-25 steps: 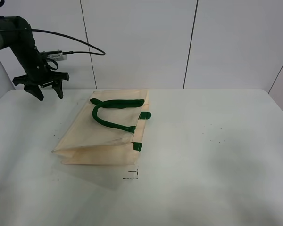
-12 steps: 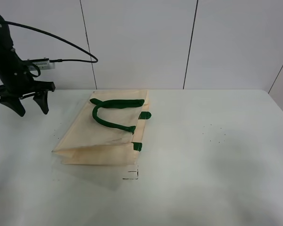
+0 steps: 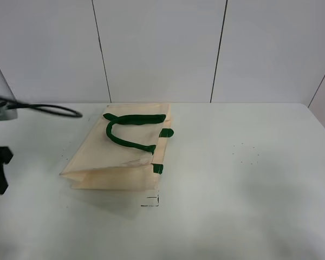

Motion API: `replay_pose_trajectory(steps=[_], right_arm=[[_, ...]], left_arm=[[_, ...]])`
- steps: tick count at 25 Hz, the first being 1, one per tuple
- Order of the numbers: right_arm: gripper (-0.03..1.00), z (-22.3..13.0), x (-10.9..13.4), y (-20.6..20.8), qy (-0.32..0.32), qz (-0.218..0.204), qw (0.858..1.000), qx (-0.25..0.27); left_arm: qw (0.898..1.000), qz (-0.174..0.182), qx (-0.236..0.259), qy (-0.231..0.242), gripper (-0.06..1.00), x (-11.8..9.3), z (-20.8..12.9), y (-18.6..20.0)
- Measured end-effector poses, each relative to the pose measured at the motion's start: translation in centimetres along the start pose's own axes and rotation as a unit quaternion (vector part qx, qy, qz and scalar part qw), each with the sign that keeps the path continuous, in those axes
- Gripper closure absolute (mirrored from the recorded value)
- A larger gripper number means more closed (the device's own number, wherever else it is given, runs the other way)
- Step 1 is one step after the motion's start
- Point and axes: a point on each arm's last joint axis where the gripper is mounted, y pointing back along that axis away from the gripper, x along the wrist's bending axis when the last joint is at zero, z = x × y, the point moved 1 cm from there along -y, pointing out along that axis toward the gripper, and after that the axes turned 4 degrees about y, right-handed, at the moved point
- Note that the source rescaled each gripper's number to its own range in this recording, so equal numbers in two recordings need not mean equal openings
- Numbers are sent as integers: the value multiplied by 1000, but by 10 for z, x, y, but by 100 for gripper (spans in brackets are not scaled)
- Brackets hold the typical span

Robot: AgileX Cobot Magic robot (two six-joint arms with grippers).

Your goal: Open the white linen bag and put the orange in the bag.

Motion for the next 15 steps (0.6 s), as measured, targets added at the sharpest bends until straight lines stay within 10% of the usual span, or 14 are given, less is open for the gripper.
replay_pose_trajectory(steps=[7, 15], right_arm=[[-3, 0, 0, 0, 0, 0, 1000, 0], [-3, 0, 0, 0, 0, 0, 1000, 0]], left_arm=[[987, -23, -157, 1, 12, 13, -86, -3], [930, -54, -363, 3, 12, 23, -145, 6]])
